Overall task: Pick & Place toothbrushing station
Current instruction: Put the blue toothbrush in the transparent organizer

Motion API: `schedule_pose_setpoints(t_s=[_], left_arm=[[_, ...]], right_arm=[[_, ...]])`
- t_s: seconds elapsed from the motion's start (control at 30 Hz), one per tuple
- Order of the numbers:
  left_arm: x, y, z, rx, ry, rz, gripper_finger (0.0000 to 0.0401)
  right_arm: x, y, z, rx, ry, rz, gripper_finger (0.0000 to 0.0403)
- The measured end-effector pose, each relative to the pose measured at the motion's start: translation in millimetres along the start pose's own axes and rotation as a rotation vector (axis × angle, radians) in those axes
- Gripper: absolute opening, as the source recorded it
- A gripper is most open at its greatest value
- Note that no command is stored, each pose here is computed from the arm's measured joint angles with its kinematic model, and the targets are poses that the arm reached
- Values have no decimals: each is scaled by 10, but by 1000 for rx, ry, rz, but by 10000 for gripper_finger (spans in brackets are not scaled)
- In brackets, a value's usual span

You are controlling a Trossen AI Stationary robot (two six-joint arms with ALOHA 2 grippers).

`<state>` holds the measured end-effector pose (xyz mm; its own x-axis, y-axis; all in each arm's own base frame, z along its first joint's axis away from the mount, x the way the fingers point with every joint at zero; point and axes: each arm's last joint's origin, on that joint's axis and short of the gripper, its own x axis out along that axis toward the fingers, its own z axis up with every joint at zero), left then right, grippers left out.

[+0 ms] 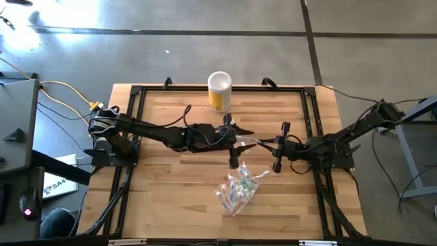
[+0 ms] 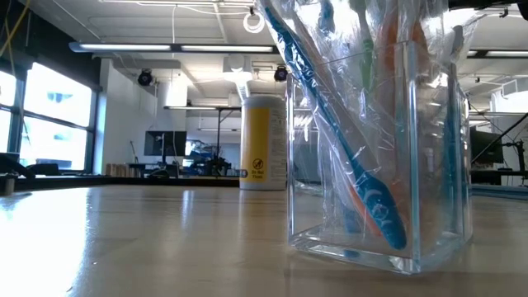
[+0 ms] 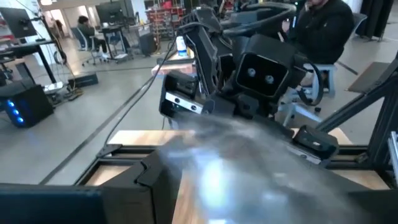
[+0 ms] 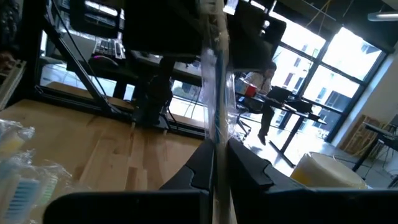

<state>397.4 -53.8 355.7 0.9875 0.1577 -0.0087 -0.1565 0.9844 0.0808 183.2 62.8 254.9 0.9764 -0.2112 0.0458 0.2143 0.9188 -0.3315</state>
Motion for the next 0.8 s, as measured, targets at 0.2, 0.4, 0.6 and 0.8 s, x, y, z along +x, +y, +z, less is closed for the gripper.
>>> schedule_pose_setpoints(t_s=[0.2, 0.4, 0.6, 0.8], left_arm=[[-9, -30, 10, -5, -8, -7, 189], [-30, -92, 7, -3, -1, -19, 132], [-60, -178, 26, 33, -16, -38, 20], [-83, -241, 34, 34, -22, -32, 14]], right_arm=[[-53, 66, 54, -29, -39, 38, 17], [-87, 107, 79, -50, -56, 60, 17], [-92, 118, 76, -56, -54, 74, 21], [-91, 125, 66, -74, -43, 84, 30]])
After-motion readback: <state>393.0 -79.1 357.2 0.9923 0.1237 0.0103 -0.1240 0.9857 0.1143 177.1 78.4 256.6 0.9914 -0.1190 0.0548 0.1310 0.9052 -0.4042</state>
